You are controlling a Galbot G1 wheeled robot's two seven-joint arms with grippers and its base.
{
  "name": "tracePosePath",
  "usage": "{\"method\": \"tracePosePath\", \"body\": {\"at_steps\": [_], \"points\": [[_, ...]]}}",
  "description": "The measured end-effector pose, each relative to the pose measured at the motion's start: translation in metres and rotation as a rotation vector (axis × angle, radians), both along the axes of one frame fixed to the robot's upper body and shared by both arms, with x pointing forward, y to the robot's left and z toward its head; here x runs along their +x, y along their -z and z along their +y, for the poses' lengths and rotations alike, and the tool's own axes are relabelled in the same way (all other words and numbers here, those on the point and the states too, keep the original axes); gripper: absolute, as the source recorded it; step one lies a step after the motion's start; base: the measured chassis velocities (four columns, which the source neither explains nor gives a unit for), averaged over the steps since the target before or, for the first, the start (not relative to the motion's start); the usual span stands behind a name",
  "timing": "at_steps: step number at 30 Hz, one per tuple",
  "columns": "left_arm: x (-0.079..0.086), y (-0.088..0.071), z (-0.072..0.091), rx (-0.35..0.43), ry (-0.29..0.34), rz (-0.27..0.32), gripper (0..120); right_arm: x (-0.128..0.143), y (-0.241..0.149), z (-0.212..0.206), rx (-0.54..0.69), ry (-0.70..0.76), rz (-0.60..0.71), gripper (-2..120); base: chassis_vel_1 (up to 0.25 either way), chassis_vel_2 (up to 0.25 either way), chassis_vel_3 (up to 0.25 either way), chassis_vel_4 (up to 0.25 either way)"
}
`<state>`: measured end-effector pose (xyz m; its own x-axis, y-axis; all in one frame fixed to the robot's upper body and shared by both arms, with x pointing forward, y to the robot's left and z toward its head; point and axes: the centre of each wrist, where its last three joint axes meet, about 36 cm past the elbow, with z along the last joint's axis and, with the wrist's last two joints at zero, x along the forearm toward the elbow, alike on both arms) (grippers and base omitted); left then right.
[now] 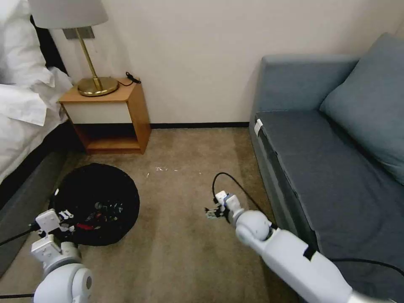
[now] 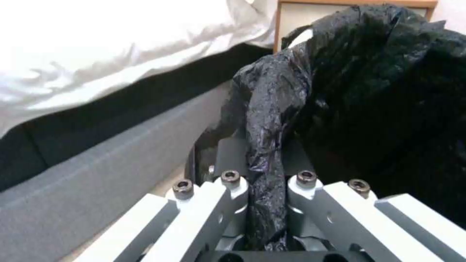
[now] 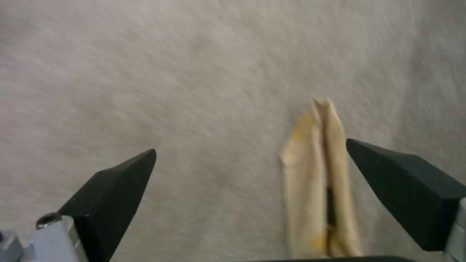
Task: Pick up the trash bin, then pick up the garbage on the floor and place it into the trash bin.
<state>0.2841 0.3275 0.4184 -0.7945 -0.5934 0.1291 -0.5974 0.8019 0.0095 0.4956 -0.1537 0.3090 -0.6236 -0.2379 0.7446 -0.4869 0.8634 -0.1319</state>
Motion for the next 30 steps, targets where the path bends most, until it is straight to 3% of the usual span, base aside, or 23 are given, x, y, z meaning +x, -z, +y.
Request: {"method": "tracePosePath", "body": {"at_steps": [2,5,15,22,25,30], "points": [[0.000,0.000,0.000,0.001,-0.001,-0.001,5,0.003,0.003,-0.003,-0.004,0.003,0.008,100,0.000,0.000,0.000,0.000],[-0.002,-0.002,0.000,0.007,-0.002,-0.002,5,0.019,0.038,-0.032,-0.085,0.022,0.044,100,0.000,0.000,0.000,0.000],[0.000,-0.003,-0.001,0.014,0.002,0.002,5,0.028,0.081,-0.059,-0.107,0.074,0.090,100,0.000,0.000,0.000,0.000],[0.000,-0.003,0.000,0.017,0.002,0.005,5,0.030,0.088,-0.060,-0.118,0.074,0.084,82,0.000,0.000,0.000,0.000],[0.000,-0.003,0.000,0.021,0.001,0.006,5,0.029,0.090,-0.060,-0.132,0.062,0.077,62,0.000,0.000,0.000,0.000],[0.000,-0.003,0.000,0.020,0.001,0.007,5,0.027,0.094,-0.061,-0.139,0.052,0.062,48,0.000,0.000,0.000,0.000]]}}
